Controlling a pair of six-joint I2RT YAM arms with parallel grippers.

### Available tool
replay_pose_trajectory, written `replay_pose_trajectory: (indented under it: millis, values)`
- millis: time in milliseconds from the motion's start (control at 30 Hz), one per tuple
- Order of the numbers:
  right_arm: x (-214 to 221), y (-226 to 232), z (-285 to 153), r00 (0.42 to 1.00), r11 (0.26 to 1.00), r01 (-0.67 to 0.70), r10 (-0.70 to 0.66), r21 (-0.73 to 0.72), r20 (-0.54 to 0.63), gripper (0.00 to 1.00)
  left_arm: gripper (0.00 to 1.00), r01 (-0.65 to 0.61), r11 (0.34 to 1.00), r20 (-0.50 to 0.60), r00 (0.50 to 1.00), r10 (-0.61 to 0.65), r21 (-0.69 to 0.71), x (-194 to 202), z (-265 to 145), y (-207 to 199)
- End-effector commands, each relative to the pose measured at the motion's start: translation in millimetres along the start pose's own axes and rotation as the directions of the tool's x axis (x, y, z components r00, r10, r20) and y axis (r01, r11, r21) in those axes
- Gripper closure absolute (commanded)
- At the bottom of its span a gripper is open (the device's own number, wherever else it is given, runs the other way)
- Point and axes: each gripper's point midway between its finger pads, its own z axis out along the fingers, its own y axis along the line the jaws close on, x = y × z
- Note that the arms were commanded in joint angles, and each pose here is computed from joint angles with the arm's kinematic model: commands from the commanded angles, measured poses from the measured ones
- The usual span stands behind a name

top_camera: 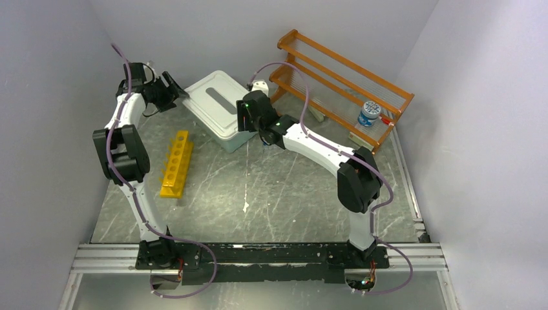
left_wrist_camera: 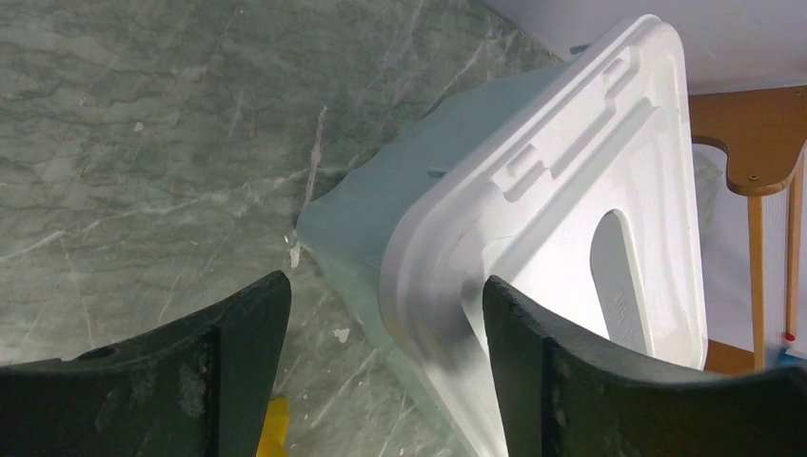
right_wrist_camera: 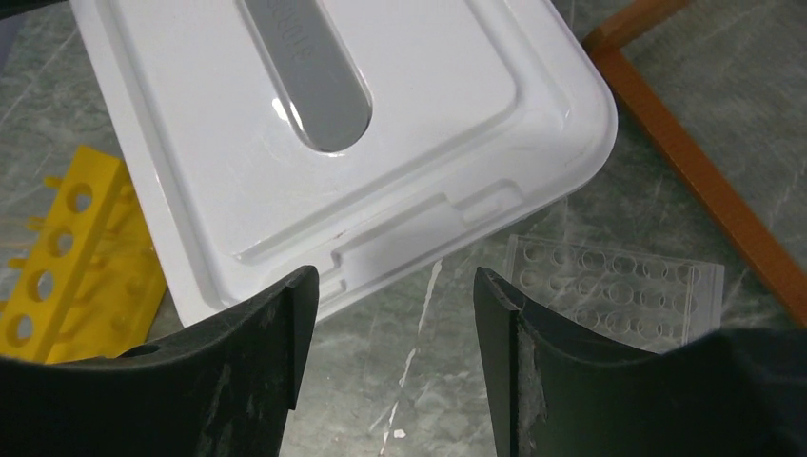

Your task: Organize the chemistry lab equipment

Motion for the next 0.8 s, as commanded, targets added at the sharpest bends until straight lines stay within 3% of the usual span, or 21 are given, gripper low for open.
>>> replay_pose_trajectory:
  millis: [0,200,433,633,767]
  values:
    - [2,-8,12,1.000,0.999,-0.003,0.004,0.049,-0.013,0.36,0.22,-0.090,0.996,0.071,0.993,0.090,0.005,-28,-38,-34]
    - [-3,-7,6,1.000,0.999,0.004,-0.004,0.035,-0.013,0.40,0.19,-0.165,0.986,0.164,0.972,0.166,-0.021,-50,-92,-65]
    - [-12,-13,-35,1.000,1.000,0.017,-0.017,0.004,-0.009,0.42,0.19,-0.271,0.962,0.256,0.930,0.263,-0.003,-52,-163,-108]
    - [30,-35,-62,0.996,1.000,-0.008,0.010,0.026,-0.083,0.54,0.21,-0.334,0.940,0.336,0.894,0.296,0.061,-27,-212,-145]
    - [66,-49,-69,0.989,0.999,-0.016,0.023,0.050,-0.143,0.63,0.21,-0.455,0.882,0.373,0.845,0.384,0.123,14,-232,-195]
